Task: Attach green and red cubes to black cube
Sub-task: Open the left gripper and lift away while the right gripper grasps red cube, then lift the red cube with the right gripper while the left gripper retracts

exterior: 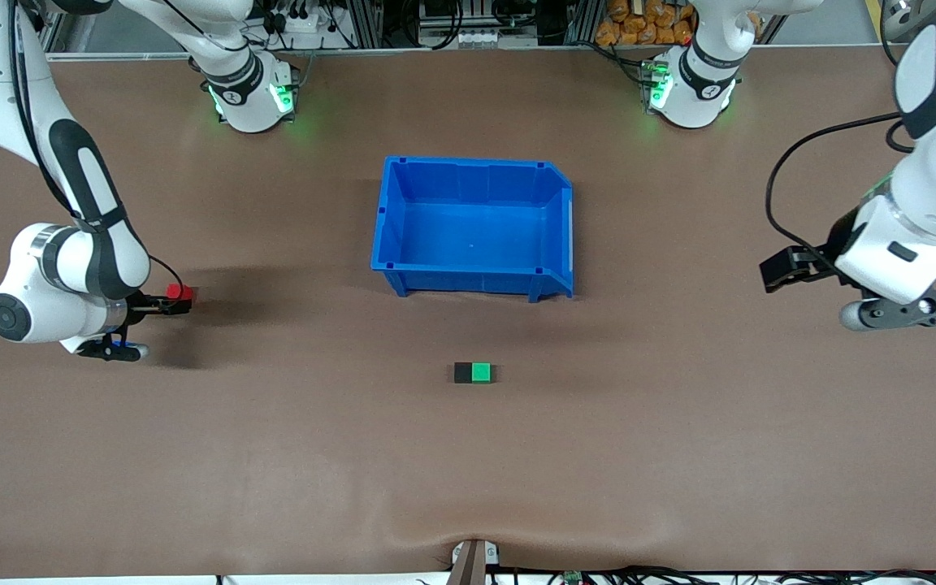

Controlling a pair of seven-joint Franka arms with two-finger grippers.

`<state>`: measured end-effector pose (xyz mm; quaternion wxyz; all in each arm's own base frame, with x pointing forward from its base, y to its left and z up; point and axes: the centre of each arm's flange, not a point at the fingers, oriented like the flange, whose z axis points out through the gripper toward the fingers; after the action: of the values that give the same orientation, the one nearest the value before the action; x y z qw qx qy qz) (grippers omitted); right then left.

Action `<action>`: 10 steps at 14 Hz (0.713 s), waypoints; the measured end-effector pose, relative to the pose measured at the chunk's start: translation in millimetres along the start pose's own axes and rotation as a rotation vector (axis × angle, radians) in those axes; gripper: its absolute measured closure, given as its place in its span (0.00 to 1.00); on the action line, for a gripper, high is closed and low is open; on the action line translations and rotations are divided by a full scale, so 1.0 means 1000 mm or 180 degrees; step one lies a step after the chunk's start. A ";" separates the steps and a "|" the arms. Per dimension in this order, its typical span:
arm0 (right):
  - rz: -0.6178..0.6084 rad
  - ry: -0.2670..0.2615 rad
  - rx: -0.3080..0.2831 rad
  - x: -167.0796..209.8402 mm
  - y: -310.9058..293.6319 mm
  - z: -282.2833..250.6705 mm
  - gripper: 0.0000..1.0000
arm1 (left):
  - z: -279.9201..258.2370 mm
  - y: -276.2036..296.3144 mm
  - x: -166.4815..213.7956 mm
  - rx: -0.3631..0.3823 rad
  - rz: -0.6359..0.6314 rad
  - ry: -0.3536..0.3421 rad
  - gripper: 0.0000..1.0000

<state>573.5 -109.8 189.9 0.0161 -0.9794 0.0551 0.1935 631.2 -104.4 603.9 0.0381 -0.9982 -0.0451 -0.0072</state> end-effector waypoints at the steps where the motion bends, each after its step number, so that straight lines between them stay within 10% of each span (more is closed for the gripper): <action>1: 0.0000 0.0006 0.0000 0.000 0.000 0.000 0.09 | -0.001 -0.013 0.001 -0.0013 -0.0036 -0.0014 0.00; 10: 0.0001 0.0022 -0.0002 0.000 0.000 0.008 0.27 | -0.049 -0.071 -0.064 0.0033 -0.0059 -0.0064 0.00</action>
<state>570.8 -109.6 182.4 0.0156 -0.9801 0.0552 0.1901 560.2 -43.1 656.7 0.0427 -0.9976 -0.0547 0.0028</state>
